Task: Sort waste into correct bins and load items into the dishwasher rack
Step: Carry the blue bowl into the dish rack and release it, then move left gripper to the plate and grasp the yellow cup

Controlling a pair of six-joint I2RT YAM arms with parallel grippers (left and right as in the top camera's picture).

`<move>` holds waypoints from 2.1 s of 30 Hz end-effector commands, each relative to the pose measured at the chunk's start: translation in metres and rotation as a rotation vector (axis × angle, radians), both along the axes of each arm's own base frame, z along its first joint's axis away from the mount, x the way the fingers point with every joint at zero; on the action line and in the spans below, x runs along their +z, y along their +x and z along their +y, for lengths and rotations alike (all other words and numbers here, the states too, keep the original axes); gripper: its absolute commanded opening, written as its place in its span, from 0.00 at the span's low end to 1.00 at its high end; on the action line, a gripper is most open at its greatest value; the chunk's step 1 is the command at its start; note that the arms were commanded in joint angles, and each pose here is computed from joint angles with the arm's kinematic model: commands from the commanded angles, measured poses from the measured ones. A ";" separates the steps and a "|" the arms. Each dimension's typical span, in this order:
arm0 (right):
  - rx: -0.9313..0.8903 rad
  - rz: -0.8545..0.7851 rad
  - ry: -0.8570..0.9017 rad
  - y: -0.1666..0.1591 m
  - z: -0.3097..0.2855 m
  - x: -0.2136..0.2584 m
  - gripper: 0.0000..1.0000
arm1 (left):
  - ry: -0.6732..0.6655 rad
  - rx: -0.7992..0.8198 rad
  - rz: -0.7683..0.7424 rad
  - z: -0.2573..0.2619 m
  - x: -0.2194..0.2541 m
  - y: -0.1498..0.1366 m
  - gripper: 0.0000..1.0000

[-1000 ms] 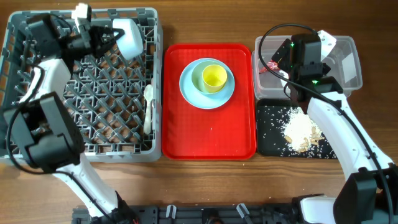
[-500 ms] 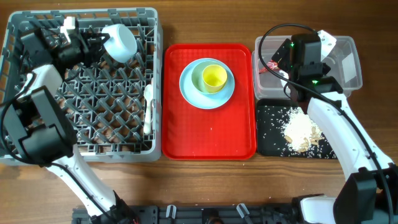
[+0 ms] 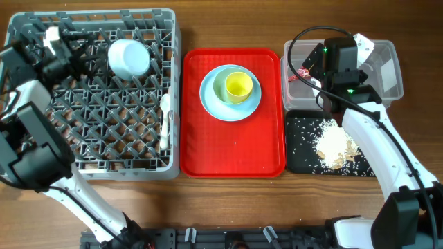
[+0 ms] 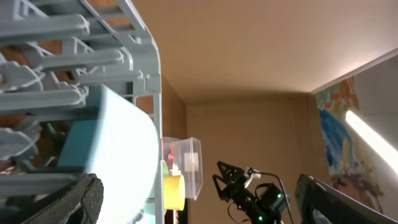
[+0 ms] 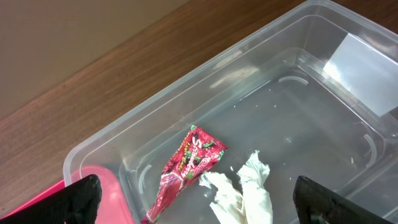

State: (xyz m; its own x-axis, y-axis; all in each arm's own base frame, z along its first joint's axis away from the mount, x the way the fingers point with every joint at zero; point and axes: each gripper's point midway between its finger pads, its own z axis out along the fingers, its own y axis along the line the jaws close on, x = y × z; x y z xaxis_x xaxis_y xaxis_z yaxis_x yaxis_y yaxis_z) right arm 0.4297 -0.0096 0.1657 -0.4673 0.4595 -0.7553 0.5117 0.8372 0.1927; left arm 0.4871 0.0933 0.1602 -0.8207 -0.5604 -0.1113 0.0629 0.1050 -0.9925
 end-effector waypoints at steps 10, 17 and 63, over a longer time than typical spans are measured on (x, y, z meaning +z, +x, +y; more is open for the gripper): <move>-0.020 -0.030 -0.003 0.001 -0.004 0.011 1.00 | 0.402 0.134 -0.005 -0.099 0.132 -0.044 1.00; -0.020 -0.031 -0.003 0.001 -0.004 0.011 1.00 | 0.769 -0.202 -0.050 -0.282 0.083 -0.092 0.51; -0.020 -0.030 -0.003 0.001 -0.004 0.011 1.00 | 1.333 -0.326 -0.208 -0.392 -0.062 -0.099 0.31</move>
